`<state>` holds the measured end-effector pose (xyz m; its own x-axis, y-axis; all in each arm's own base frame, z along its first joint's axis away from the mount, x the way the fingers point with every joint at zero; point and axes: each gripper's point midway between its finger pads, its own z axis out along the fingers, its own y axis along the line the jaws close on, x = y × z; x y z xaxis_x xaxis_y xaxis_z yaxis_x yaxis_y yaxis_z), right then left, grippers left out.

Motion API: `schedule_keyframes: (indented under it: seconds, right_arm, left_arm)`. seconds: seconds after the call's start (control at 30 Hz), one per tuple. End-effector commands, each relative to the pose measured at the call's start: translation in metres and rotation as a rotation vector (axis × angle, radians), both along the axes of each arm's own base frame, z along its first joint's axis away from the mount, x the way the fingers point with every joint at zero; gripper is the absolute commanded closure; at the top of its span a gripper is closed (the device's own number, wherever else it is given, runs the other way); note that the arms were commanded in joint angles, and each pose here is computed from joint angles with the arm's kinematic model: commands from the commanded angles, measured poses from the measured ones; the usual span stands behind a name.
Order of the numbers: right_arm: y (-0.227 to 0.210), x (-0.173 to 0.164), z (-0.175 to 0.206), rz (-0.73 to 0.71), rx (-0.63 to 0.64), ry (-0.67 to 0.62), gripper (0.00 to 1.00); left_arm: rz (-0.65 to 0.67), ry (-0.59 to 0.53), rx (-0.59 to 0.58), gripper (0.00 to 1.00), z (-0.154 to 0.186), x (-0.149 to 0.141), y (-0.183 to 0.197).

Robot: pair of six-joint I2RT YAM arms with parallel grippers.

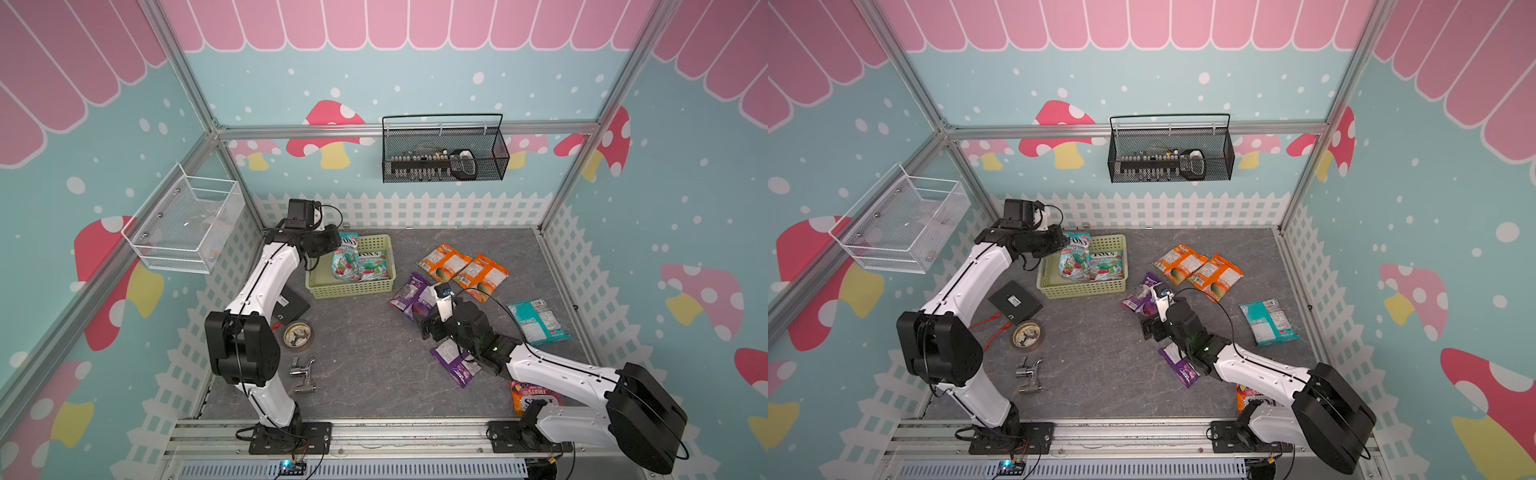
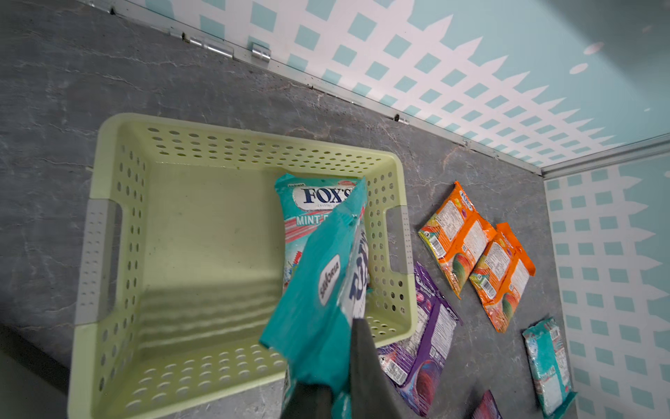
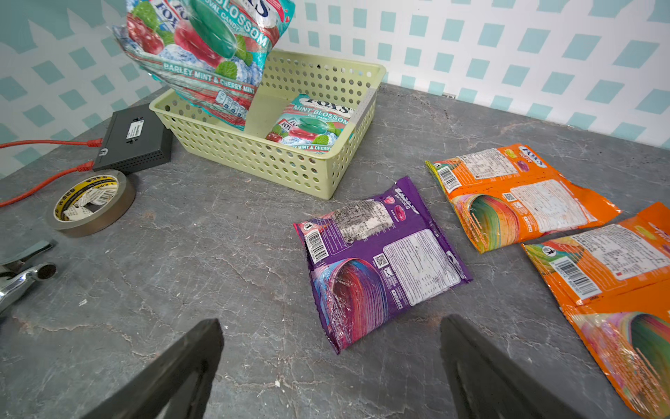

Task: Put the candies in the basket
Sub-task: Place the candy in the basket.

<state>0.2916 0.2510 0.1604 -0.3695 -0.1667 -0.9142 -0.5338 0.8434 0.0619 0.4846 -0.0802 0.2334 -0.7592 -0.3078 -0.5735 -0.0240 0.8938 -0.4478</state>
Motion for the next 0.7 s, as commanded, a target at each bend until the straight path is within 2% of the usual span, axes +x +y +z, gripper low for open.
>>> schedule_keyframes:
  seconds: [0.0, 0.1, 0.3, 0.5, 0.57, 0.67]
  right_arm:
    - [0.0, -0.002, 0.004, 0.021, 0.016, -0.024, 0.02]
    - [0.0, -0.002, 0.003, 0.02, 0.011, -0.026, 0.02]
    - [0.002, -0.002, -0.001, 0.026, 0.006, -0.021, 0.02]
    - [0.003, 0.0, -0.008, 0.026, -0.011, -0.01, 0.02]
    - [0.004, 0.0, -0.01, 0.03, -0.012, -0.006, 0.02]
    - [0.004, 0.001, -0.012, 0.027, -0.018, -0.003, 0.02]
  left_arm:
    - [-0.002, 0.016, 0.035, 1.0, -0.009, 0.011, 0.016]
    - [0.02, 0.054, 0.081, 1.0, -0.03, 0.022, 0.029]
    - [0.0, 0.135, 0.101, 1.0, -0.075, 0.037, 0.034]
    - [0.008, 0.175, 0.118, 1.0, -0.102, 0.048, 0.038]
    - [0.03, 0.183, 0.151, 0.96, -0.108, 0.051, 0.044]
    - [0.077, 0.187, 0.21, 0.84, -0.112, 0.053, 0.058]
